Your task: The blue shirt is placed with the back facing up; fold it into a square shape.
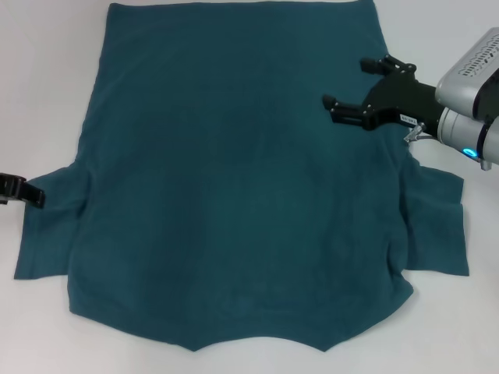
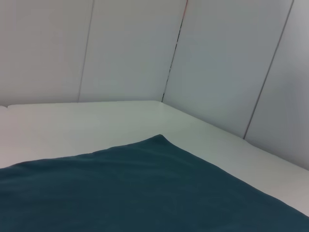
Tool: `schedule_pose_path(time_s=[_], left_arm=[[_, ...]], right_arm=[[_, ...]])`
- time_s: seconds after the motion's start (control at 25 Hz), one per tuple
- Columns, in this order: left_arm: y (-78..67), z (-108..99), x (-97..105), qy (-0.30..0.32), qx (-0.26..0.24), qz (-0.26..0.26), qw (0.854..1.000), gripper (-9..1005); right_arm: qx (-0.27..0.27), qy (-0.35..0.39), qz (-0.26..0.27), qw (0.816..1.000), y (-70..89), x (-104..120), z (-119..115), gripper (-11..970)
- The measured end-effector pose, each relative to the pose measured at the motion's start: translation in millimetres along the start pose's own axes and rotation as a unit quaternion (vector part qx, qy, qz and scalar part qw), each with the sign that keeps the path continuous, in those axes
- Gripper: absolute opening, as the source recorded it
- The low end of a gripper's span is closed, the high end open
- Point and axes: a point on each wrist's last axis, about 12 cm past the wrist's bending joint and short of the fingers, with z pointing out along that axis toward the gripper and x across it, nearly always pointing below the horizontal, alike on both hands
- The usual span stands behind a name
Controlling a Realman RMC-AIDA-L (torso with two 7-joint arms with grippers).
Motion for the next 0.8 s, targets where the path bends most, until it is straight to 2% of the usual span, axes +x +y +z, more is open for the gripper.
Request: schedule_pose_path(time_s=[0.24,0.56,0.8], left_arm=[[-0.6,8,-1,0.003,-0.001,-0.001,1.0,611],[8.8,12,-4,-0.006,-0.017,-0.005,1.0,611],[8.5,17,-1,0.004,-0.013,-0.008,1.0,612]], right_arm=[[-0.002,0.005,0.002,1.0,1.7,3,-1,945],[-0.003,0.008,0.001,1.0,2.0,5,-1,945],[-0.005,0.009,0.0,1.0,3.1,6,-1,945]])
